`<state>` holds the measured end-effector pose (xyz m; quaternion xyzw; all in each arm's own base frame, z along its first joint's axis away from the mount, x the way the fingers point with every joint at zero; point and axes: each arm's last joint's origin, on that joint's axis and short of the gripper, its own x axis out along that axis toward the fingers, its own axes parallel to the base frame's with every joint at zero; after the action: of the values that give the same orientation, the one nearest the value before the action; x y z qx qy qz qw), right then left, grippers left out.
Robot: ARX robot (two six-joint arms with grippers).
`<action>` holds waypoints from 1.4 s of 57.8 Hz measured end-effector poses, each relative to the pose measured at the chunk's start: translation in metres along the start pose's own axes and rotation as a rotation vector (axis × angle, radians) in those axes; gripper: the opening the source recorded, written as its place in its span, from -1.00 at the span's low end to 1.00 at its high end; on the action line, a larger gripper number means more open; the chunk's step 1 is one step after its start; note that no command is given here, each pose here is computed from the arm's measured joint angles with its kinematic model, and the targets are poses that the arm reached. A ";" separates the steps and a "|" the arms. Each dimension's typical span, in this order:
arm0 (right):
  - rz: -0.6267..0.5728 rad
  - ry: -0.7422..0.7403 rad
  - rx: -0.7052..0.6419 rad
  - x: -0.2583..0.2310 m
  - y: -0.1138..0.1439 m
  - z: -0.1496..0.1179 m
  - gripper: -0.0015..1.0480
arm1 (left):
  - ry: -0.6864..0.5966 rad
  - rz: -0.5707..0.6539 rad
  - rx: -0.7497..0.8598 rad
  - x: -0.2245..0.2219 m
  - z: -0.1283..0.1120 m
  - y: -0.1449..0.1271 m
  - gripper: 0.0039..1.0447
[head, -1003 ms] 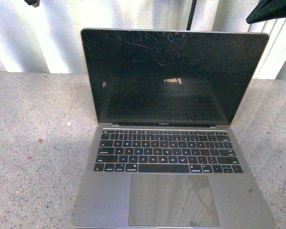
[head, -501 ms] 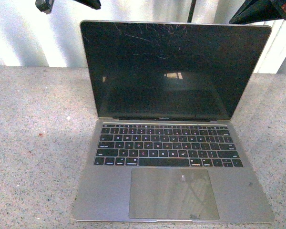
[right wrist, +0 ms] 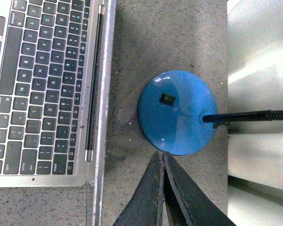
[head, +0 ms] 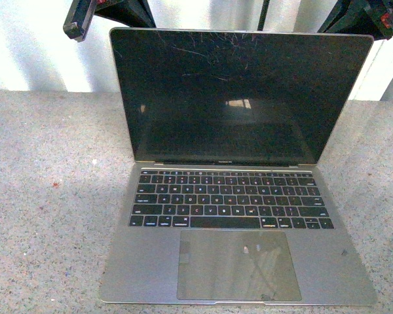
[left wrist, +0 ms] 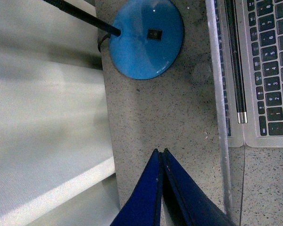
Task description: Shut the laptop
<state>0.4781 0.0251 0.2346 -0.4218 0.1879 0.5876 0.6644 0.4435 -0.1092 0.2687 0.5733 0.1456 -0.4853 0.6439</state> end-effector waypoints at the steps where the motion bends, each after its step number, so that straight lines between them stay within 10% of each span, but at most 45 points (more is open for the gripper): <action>1: 0.004 0.000 0.003 0.000 0.000 0.000 -0.94 | 0.000 -0.001 0.002 0.000 0.000 0.000 -0.94; 81: 0.137 0.070 0.021 0.005 0.039 0.034 -0.94 | -0.034 -0.058 0.036 -0.006 0.012 -0.034 -0.94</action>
<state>0.4344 0.0529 0.2377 -0.4213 0.2459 0.6145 0.6201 0.4095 -0.1129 0.2562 0.5718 0.1425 -0.5160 0.6216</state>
